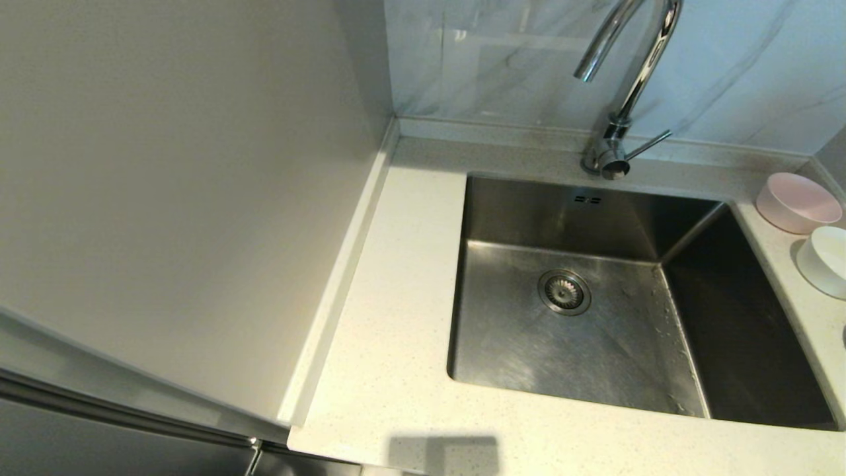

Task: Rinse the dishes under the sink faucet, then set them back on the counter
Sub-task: Put a bowl into the sink

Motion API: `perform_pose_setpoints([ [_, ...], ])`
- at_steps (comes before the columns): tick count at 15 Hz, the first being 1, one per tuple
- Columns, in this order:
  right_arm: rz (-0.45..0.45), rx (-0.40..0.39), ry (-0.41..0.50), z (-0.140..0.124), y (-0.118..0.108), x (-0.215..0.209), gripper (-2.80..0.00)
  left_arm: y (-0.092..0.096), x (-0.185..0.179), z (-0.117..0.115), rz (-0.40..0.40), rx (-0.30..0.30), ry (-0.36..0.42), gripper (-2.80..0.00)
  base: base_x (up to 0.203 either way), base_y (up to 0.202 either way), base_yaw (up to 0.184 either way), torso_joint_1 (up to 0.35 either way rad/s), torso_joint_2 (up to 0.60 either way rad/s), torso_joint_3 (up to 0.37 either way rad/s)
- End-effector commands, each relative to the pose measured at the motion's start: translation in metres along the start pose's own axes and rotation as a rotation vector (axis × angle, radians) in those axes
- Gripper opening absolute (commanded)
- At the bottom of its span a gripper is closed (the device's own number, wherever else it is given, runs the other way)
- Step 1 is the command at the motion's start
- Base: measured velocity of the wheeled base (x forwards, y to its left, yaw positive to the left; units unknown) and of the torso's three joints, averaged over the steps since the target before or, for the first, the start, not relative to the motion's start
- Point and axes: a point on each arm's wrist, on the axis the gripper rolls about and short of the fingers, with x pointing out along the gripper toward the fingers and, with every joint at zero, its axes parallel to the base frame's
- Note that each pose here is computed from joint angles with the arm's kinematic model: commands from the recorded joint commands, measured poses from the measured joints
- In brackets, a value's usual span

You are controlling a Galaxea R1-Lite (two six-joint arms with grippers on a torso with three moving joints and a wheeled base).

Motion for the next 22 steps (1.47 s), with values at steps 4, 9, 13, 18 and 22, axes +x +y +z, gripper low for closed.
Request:
perform_pose_setpoints([
  [4,0.003,-0.008,0.063,0.015,-0.001,0.006,0.00,0.000,0.000,0.000,0.001,-0.001,-0.003,-2.80,0.000,0.000,0.000,0.000,0.00,0.000],
  [9,-0.072,-0.006,0.127,0.147,-0.016,0.060,0.00,0.000,0.000,0.000,0.001,-0.001,-0.003,-2.80,0.000,0.000,0.000,0.000,0.00,0.000],
  [13,-0.163,-0.025,0.168,0.258,-0.044,0.137,0.00,0.000,0.000,0.000,0.001,-0.001,-0.003,-2.80,0.000,0.000,0.000,0.000,0.00,0.000],
  [18,-0.055,-0.138,0.442,0.261,-0.114,0.223,0.00,0.000,0.000,0.000,0.001,-0.001,-0.003,-2.80,0.000,0.000,0.000,0.000,0.00,0.000],
  [22,-0.042,-0.191,0.562,0.246,-0.156,0.276,0.00,0.000,0.000,0.000,0.001,-0.001,-0.003,-2.80,0.000,0.000,0.000,0.000,0.00,0.000],
])
